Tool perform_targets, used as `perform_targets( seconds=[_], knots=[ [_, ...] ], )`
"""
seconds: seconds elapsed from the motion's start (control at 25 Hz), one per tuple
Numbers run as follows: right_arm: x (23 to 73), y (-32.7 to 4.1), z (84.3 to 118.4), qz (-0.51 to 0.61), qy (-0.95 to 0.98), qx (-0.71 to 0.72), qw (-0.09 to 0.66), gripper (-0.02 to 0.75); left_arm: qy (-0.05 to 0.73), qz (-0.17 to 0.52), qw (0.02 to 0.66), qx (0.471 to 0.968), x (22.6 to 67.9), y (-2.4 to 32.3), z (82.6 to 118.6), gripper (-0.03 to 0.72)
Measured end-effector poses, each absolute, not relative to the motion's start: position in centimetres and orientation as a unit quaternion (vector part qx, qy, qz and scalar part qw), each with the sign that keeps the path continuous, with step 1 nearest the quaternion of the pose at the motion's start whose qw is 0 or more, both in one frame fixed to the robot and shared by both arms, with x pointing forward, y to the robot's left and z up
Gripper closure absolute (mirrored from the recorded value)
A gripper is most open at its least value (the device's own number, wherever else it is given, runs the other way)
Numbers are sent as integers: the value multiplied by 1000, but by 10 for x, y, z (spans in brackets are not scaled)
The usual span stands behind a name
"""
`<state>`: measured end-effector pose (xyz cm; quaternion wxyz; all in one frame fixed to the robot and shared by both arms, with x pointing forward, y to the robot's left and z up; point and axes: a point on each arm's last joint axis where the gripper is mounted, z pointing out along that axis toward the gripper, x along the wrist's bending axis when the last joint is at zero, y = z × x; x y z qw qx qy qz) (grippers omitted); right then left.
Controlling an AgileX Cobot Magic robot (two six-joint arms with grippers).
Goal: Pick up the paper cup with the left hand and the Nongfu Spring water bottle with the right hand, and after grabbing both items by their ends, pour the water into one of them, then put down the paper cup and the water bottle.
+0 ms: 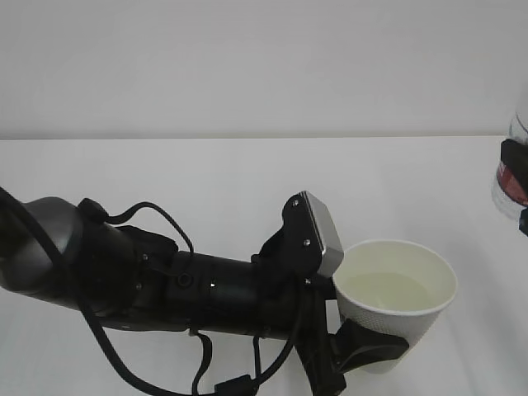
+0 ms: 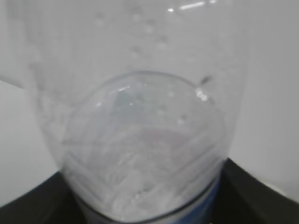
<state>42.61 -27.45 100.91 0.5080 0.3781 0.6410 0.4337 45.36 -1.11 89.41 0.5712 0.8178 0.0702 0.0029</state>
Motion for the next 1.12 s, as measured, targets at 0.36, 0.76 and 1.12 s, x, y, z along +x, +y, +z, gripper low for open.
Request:
perform_targets(
  seconds=[0.36,0.76,1.12],
  knots=[
    [440,-273,984,437,644,443,445,252,70,3,571,818,454,-11,894,199],
    [446,-271,961,468,619,473,418,252,70,3,571,818,454,-11,894,199],
    [437,-276,926,471,592,508,412,252,72,4,568,820,454,-11,893,199]
  ],
)
